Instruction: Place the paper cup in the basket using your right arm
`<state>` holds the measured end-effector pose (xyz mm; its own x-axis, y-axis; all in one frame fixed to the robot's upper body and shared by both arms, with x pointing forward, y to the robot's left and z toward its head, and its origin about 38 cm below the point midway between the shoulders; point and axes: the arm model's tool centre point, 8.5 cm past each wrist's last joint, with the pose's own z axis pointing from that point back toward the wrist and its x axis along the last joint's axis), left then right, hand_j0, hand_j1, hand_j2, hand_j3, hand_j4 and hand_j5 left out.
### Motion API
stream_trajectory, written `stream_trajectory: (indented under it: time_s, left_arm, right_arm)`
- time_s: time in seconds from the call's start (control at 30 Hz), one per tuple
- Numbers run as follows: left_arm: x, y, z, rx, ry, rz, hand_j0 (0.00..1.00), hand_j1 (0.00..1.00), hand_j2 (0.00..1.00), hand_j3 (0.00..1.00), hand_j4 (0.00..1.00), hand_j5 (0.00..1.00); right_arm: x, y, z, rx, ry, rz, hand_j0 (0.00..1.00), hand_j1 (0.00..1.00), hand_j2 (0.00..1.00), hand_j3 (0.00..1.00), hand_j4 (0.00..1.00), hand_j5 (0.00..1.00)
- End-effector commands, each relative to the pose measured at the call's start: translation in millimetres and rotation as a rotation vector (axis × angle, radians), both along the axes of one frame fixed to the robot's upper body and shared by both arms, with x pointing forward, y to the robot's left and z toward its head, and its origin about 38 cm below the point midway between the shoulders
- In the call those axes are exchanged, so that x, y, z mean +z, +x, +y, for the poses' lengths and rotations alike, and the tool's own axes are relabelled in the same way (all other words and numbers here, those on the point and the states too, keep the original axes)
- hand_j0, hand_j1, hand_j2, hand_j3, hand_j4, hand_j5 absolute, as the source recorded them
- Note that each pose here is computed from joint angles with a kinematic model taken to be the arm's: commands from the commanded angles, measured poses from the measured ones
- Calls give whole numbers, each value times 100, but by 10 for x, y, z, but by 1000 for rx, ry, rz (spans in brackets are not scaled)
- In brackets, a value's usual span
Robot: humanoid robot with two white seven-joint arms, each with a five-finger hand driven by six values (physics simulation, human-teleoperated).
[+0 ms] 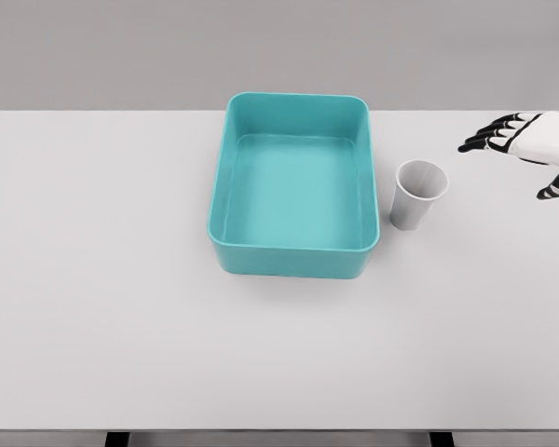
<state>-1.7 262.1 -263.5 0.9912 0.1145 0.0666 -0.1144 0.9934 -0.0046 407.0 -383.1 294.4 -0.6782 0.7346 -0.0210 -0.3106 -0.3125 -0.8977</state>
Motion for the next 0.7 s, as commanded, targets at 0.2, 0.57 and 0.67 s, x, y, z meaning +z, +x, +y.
stream_trajectory:
  time_s: [0.2,0.57,0.67]
  left_arm:
    - [0,0,-1,0,-1,0,100,100,100,100,100,100]
    - [0,0,-1,0,-1,0,100,100,100,100,100,100]
    - [0,0,1,0,0,0,100,100,100,100,100,100]
  right_arm:
    - [-105,107,30,-21,131,70,100,100,100,100,100,100]
    - [-1052,642,-101,-370,870,429,100,100,100,100,100,100]
    - [-1180,623,-151,-398,870,446,100,100,100,100,100,100]
